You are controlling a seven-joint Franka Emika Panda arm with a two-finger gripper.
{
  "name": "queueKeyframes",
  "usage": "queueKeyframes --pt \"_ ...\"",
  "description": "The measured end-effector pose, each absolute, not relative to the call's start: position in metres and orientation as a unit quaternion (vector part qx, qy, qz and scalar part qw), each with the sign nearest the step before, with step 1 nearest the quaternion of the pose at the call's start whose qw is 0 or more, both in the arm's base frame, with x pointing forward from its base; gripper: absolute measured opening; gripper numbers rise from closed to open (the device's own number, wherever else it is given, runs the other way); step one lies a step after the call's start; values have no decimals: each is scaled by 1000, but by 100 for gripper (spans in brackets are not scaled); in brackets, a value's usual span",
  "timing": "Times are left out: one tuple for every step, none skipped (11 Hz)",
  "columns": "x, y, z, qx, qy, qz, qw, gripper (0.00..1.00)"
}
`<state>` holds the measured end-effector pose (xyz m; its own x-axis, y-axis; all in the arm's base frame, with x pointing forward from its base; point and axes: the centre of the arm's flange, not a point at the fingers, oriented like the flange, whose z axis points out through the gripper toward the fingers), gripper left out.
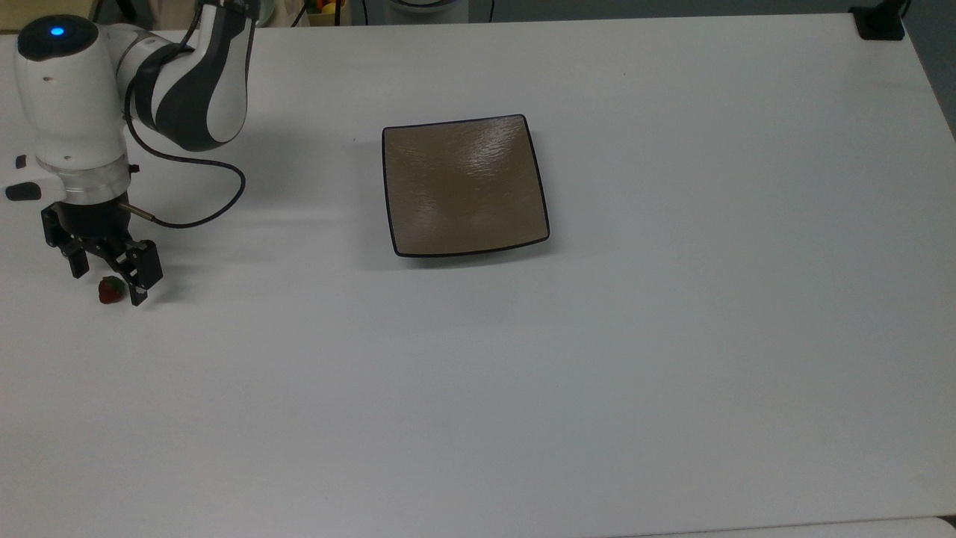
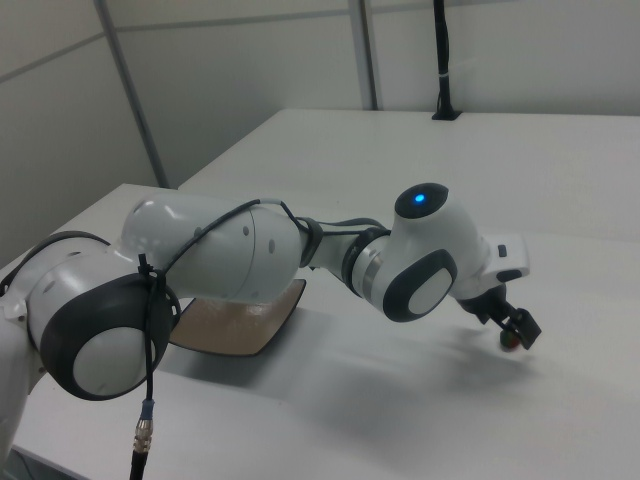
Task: Strawberries on a ceramic plate
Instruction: 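Lower the gripper onto the strawberry and close it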
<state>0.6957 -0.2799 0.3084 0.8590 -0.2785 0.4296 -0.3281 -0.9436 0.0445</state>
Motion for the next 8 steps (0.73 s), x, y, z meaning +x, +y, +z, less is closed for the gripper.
queueKeyframes --pt "696 -279 303 964 -150 210 64 96" --pt "696 -278 298 966 -142 206 70 83" --pt "696 -278 296 966 -139 204 72 81" --pt "697 -278 296 967 -137 204 74 73" --pt "698 -277 298 966 -136 206 74 52" --pt "698 -277 299 966 -136 207 74 34" --pt "698 -277 299 966 -136 207 74 33" --pt "698 -277 299 966 -136 207 74 33"
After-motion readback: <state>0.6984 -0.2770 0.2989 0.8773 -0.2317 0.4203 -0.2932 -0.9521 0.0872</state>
